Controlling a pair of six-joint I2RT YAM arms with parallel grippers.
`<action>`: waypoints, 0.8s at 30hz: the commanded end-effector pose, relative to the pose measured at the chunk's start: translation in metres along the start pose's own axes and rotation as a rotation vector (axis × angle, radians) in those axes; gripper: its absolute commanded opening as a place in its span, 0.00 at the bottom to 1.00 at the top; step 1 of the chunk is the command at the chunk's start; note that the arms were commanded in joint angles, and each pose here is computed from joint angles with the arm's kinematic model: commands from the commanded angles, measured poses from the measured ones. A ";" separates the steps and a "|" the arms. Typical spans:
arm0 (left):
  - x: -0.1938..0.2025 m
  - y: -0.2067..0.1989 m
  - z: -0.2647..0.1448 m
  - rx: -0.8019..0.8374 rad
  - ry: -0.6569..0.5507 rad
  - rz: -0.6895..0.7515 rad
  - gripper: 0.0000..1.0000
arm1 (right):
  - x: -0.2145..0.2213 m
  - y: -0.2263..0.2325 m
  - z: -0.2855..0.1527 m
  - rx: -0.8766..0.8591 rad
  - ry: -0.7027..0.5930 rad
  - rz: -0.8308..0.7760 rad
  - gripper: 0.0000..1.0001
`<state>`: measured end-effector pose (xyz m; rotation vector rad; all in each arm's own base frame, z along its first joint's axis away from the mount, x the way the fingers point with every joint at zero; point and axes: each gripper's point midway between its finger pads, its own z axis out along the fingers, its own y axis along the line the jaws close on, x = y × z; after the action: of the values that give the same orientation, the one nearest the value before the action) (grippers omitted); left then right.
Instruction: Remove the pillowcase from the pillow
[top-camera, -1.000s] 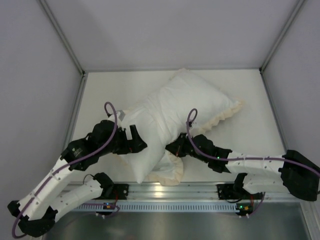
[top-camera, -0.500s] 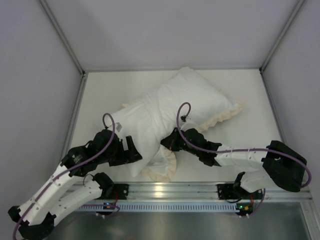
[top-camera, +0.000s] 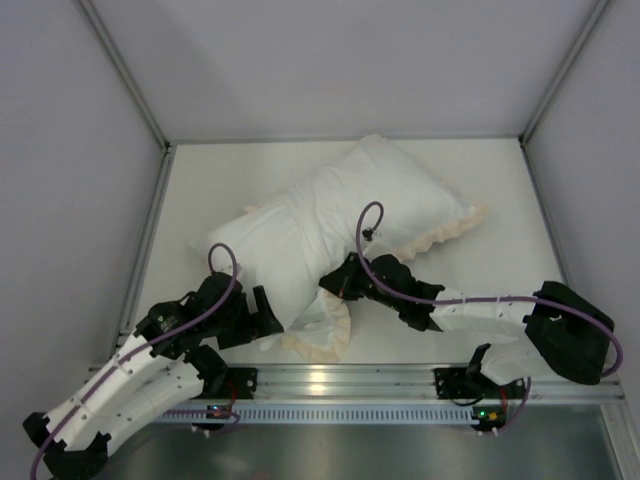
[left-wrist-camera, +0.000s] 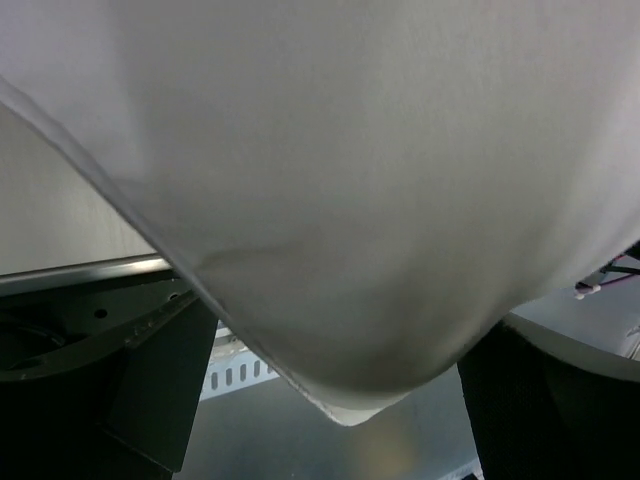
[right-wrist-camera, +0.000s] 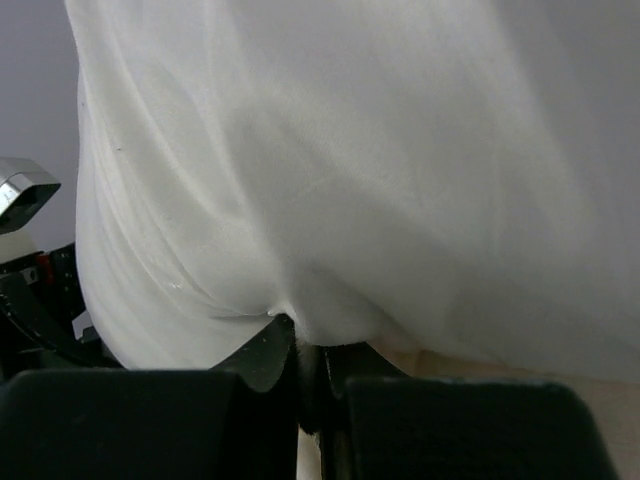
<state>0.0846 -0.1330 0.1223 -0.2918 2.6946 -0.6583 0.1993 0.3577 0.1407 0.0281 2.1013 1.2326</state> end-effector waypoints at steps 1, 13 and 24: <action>-0.011 -0.017 0.009 0.056 -0.038 -0.028 0.96 | -0.040 0.040 -0.010 -0.124 -0.123 0.034 0.00; -0.062 -0.057 -0.043 0.222 -0.293 -0.031 0.00 | -0.050 0.008 -0.027 0.044 -0.166 -0.023 0.00; -0.077 -0.041 -0.164 0.227 -0.478 -0.059 0.00 | -0.158 -0.131 -0.087 0.466 -0.493 -0.037 0.00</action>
<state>0.1061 -0.1183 0.2664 -0.3447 2.2663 -0.8500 0.2743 0.2440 0.1733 0.3166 1.9172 0.9409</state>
